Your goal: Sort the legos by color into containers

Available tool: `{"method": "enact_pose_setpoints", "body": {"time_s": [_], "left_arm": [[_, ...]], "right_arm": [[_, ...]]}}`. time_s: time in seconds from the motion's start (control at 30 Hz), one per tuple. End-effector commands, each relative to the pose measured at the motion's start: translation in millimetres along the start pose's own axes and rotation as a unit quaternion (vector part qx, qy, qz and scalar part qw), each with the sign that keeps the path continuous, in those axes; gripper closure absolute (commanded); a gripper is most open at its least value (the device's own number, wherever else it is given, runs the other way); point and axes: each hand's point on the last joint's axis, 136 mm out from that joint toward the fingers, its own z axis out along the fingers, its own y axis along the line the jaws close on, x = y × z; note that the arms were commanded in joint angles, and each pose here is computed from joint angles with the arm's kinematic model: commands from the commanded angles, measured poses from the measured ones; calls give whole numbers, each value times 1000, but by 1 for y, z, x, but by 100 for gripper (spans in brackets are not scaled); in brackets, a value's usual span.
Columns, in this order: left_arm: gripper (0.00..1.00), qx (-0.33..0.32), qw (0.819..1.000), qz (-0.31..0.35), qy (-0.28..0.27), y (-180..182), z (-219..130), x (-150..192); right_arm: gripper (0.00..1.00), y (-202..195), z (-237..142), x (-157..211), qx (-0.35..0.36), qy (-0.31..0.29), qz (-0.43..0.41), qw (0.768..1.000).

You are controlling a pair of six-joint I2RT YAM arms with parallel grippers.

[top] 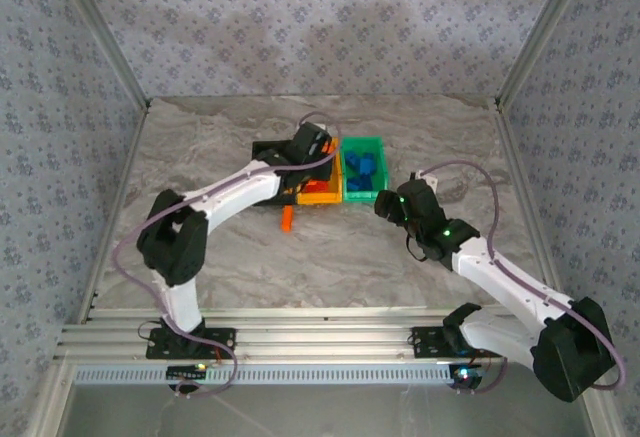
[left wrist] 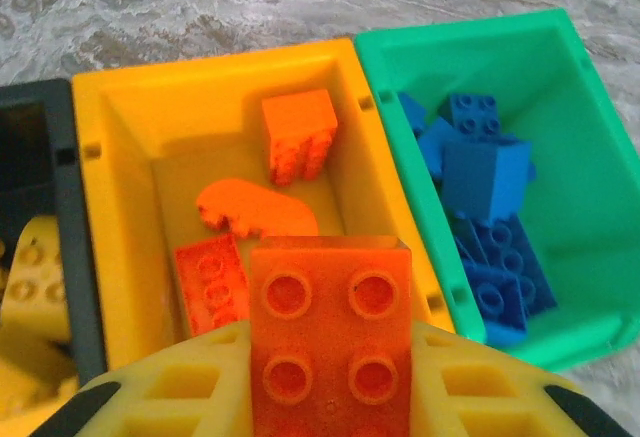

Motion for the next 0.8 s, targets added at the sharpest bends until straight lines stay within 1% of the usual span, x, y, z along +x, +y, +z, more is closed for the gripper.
{"method": "enact_pose_setpoints", "body": {"time_s": [0.0,0.07,0.17,0.23,0.27,0.33,0.43,0.5,0.57,0.63,0.67,0.7,0.77], "left_arm": [[71,-14,1000,1,8,5,18,-7],[69,-19,1000,-6,12,10,27,-9],[56,-17,1000,-12,13,10,32,-16],[47,-9,1000,-14,5,5,26,-26],[44,-4,1000,-16,-1,2,22,-32],[34,7,1000,-20,-17,-2,8,-45],[28,27,999,-29,-38,-8,-21,-60],[24,48,997,-40,-53,-9,-44,-63],[19,68,994,-50,-69,-7,-68,-59],[14,74,992,-57,-81,3,-94,-46],[10,73,992,-60,-83,8,-103,-37],[2,68,992,-65,-84,18,-113,-24],[0,56,991,-81,-87,39,-129,4]], "right_arm": [[18,0,4,8,3,11,-2,1000],[18,4,4,13,-4,16,-7,1000],[18,16,5,23,-24,28,-19,999],[17,27,6,33,-39,39,-25,998],[18,33,6,37,-49,42,-28,998],[17,49,7,45,-69,46,-34,996],[16,71,7,54,-87,51,-51,994],[15,84,8,58,-90,52,-64,993],[14,97,10,62,-92,52,-72,992],[13,111,14,68,-97,55,-72,991],[12,116,17,70,-98,56,-72,991],[12,123,20,73,-99,57,-73,991],[12,135,27,80,-97,60,-80,990]]}}
